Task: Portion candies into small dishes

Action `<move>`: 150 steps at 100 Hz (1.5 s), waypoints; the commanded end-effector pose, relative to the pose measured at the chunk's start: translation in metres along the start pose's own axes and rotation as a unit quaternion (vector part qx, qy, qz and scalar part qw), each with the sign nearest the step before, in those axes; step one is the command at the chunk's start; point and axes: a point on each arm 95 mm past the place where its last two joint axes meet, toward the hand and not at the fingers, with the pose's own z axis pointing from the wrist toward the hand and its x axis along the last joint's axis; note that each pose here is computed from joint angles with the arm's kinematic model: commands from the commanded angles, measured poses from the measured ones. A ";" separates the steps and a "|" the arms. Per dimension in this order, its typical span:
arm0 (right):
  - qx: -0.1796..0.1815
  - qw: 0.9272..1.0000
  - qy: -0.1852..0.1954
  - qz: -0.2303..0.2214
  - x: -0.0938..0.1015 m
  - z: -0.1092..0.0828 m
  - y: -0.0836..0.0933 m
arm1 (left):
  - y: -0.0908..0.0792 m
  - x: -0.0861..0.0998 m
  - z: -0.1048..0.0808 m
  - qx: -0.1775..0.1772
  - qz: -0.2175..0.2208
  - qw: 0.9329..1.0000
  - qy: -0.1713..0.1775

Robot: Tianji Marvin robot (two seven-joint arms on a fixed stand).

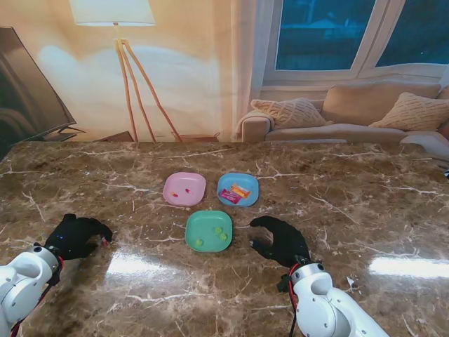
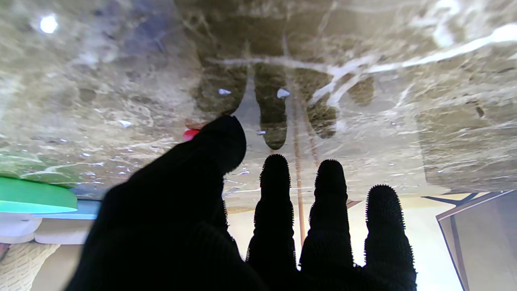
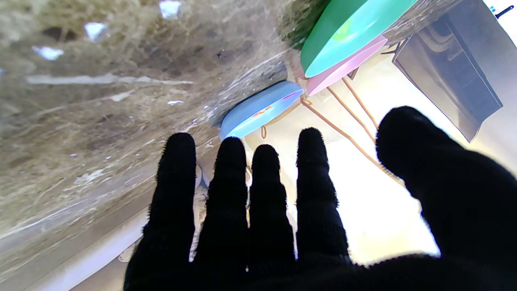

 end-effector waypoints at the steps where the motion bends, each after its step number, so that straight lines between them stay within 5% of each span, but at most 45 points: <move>1: 0.012 1.000 -0.007 0.001 -0.001 -0.004 -0.005 | 0.017 0.003 -0.001 -0.019 -0.008 1.000 -0.005; 150: 0.019 1.000 -0.004 -0.001 0.001 -0.002 -0.007 | 0.058 0.005 0.002 -0.044 -0.036 0.998 -0.009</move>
